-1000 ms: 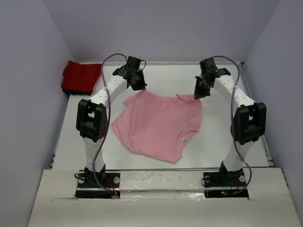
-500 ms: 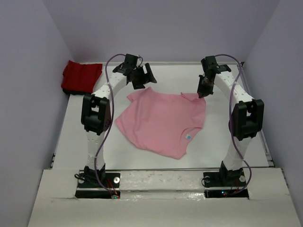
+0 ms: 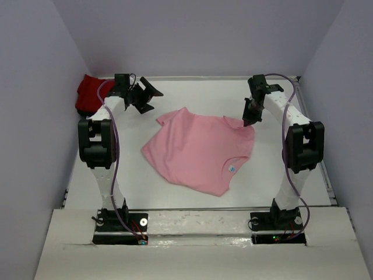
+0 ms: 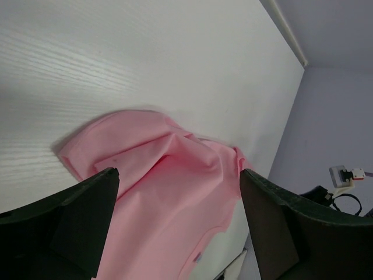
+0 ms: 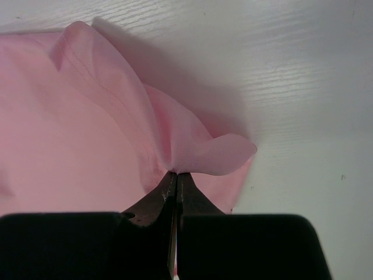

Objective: Fold and stack the t-shirts
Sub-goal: Flatten out the tshirt

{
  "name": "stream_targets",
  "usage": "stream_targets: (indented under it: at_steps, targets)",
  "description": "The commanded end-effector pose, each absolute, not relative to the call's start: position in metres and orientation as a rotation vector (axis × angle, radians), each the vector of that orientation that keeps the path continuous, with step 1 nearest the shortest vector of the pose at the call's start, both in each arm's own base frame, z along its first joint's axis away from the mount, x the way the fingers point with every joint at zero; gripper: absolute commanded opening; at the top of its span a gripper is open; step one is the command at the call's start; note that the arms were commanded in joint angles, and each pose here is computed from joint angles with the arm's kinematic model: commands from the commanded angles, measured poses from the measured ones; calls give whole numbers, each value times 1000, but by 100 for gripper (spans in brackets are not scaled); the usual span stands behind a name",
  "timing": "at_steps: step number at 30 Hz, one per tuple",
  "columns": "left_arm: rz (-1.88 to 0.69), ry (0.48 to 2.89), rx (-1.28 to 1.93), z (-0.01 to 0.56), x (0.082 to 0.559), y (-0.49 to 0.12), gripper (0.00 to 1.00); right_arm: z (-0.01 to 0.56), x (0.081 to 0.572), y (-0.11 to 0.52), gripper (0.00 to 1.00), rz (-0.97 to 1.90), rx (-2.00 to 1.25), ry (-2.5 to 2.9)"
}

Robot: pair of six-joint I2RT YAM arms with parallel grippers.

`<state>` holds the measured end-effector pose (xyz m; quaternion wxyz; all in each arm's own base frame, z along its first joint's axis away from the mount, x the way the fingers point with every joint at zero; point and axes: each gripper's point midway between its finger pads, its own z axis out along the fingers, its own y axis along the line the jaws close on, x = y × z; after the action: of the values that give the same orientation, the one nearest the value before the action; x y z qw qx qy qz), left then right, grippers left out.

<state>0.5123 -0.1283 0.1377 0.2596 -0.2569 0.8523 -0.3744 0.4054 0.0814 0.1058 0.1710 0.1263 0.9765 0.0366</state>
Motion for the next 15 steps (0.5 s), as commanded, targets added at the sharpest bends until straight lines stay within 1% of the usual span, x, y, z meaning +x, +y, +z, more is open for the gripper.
stream_targets:
  at_steps: [1,4,9,15]
  targets:
    - [-1217,2266,-650,166,504,-151,93,132,421,84,0,165,359,2664]
    - [-1241,2303,-688,155,498,-153,93,134,424,83,0,161,349,2656]
    - [-1138,2353,-792,133,490,-138,93,135,427,84,0,161,346,2650]
    - [-1121,2421,-855,109,476,-135,92,136,427,84,0,163,339,2648]
